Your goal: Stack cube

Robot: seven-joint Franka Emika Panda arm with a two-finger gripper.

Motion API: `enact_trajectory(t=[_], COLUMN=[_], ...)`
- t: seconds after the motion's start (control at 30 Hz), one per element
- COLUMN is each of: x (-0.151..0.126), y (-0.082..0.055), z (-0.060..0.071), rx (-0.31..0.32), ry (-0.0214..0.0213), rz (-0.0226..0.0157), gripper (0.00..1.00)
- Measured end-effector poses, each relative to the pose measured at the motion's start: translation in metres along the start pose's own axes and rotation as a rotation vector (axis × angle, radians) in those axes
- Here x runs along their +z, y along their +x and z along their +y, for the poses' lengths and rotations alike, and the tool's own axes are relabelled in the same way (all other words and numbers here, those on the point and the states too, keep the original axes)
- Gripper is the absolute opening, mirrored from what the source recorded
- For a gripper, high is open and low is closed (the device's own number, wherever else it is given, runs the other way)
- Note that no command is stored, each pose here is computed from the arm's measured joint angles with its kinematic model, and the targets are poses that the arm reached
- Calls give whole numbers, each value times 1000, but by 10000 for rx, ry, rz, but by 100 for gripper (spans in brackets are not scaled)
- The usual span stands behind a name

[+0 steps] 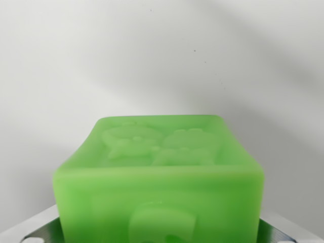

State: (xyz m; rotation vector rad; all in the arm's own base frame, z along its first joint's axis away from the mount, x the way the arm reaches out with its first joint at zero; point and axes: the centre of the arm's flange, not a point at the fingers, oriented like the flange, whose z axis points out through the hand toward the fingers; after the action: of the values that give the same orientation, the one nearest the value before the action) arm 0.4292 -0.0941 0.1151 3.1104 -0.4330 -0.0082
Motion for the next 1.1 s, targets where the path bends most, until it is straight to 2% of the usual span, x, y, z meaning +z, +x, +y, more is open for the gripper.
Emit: enact_trajectory(t=[0.57, 0.87, 1.1], x=[-2, -14, -27], y=[0, 1, 1], z=[0, 0, 0], rx=[-2, 4, 7], ry=[3, 16, 25], rz=[5, 38, 34], gripper=[0, 0, 0])
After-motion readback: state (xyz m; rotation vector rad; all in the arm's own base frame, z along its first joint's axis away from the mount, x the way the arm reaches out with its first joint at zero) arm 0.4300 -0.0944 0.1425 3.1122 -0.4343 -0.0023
